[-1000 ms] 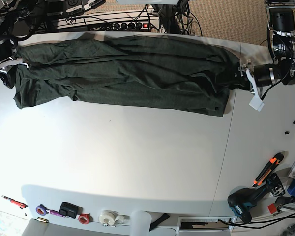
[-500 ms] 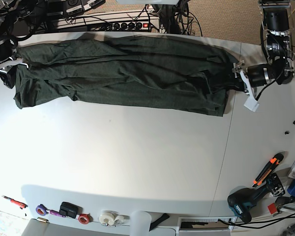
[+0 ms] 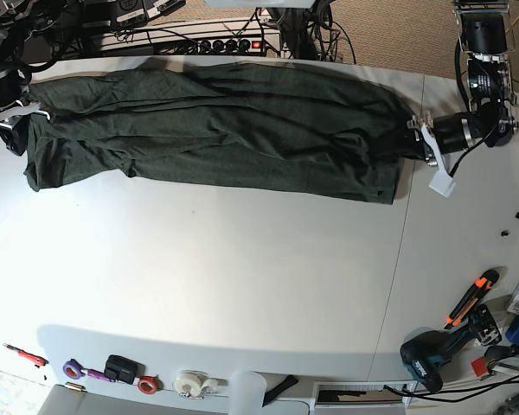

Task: Layout the t-shirt on the table in an organized manner, then fold the t-shirt properly
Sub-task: 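Grasp the shirt end with the left gripper, then fold the held shirt end over toward the right gripper with the left gripper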

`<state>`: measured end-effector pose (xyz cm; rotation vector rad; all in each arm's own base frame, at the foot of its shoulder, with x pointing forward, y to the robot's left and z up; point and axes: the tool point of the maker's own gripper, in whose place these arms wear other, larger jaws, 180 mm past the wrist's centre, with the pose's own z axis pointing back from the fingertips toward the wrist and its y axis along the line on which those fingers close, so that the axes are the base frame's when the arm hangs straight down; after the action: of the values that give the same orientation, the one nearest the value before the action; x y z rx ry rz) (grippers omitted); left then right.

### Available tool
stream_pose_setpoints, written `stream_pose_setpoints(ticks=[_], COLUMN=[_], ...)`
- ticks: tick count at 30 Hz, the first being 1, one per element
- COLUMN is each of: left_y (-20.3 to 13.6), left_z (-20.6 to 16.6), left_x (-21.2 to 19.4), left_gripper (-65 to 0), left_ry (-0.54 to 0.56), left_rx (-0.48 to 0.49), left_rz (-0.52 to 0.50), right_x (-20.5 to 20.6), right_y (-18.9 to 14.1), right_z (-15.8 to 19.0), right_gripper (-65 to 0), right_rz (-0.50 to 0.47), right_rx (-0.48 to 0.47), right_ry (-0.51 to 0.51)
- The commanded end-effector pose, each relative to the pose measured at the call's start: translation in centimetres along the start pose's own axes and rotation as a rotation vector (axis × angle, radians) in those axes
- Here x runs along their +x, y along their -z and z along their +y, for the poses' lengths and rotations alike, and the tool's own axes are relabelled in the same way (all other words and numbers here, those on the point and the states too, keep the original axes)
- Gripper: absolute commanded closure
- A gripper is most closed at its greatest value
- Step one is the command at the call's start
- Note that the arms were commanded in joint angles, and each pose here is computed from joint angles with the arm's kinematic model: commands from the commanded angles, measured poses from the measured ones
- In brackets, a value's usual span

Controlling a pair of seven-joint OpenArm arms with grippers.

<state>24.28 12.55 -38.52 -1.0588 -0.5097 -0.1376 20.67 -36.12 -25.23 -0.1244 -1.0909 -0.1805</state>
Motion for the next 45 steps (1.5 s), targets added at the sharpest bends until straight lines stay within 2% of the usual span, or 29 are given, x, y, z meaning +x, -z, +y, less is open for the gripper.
stream_pose_setpoints(ticks=[1, 5, 16, 21, 26, 30, 37, 45], left_y=[0.0, 1.0, 5.7, 9.7, 13.8, 16.2, 19.2, 20.5], left_z=[-0.9, -2.6, -9.9, -12.4, -15.8, -17.4, -19.4, -19.1], left_x=[0.7, 0.7, 5.1, 3.7, 1.4, 0.6, -1.7, -2.8], left_gripper=[0.0, 0.0, 0.0, 0.0, 0.0, 0.0, 0.0, 0.0], left_ry=[0.013, 0.062, 0.205, 0.249, 0.305, 0.377, 0.502, 0.566], left_rx=[-0.034, -0.068, -0.250, -0.306, -0.376, -0.374, -0.375, -0.317], left_rz=[-0.010, 0.016, -0.110, -0.028, 0.073, 0.107, 0.185, 0.208], right_x=[1.5, 1.5, 1.5, 1.4, 0.9, 0.6, 0.7, 0.7], right_y=[-0.3, -0.3, -0.3, -0.3, -0.3, -0.4, -0.4, -0.4], right_z=[0.0, 0.0, -0.1, -0.2, -1.2, -2.0, -2.1, -2.1], right_gripper=[0.0, 0.0, 0.0, 0.0, 0.0, 0.0, 0.0, 0.0], right_rz=[-0.048, -0.048, -0.047, -0.045, -0.013, 0.001, -0.003, -0.004], right_rx=[0.003, 0.003, 0.001, -0.004, -0.064, -0.108, -0.109, -0.109], right_ry=[-0.023, -0.024, -0.025, -0.028, -0.061, -0.052, -0.050, -0.050])
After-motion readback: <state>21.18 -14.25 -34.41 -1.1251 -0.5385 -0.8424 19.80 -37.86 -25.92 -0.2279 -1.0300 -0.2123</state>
